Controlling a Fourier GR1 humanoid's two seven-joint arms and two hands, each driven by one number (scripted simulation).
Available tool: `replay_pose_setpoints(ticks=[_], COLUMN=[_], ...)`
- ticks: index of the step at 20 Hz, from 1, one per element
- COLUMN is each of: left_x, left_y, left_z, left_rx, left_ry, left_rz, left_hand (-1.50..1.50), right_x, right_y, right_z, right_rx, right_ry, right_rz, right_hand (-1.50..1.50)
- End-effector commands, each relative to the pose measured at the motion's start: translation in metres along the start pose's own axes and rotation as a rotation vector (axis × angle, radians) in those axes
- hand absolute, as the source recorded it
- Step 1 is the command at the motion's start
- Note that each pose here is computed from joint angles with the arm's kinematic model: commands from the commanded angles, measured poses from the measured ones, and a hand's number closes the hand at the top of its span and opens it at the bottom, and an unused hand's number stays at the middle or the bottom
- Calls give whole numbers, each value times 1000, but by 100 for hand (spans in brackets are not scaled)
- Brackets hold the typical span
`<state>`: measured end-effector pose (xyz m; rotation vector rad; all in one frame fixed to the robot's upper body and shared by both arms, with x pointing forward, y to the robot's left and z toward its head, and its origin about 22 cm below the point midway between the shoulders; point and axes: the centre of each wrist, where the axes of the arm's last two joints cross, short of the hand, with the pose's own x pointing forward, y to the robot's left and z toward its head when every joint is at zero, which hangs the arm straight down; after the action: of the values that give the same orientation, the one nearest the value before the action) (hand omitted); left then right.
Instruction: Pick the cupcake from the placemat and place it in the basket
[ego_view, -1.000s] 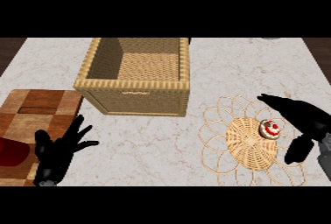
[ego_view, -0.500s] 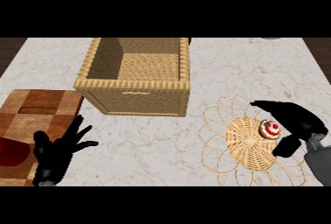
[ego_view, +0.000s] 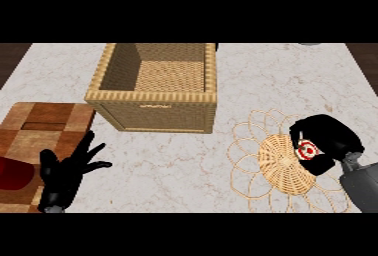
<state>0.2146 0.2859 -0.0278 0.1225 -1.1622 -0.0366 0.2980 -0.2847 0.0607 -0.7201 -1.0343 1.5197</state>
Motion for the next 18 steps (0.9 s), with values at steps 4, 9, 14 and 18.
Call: replay_pose_setpoints(ticks=[4,9,14,18], left_x=[-12,-7,0,-1], left_y=[-5,-16,-22,-27], left_z=[1,-2,-8,-7], left_rx=[-46,-87,-119,-127], left_ry=[103,86,88,91], left_rz=[-36,-49,-75,-55], left_hand=[0,0,0,0], right_x=[171,240,269,267], right_y=[15,12,-9,-48], right_z=[-27,-29,-19,3], right_rx=[-68,-113,-289,-506], right_ry=[-41,38,122,75], right_rz=[-51,-40,-87,-473], right_hand=[150,150,150,150])
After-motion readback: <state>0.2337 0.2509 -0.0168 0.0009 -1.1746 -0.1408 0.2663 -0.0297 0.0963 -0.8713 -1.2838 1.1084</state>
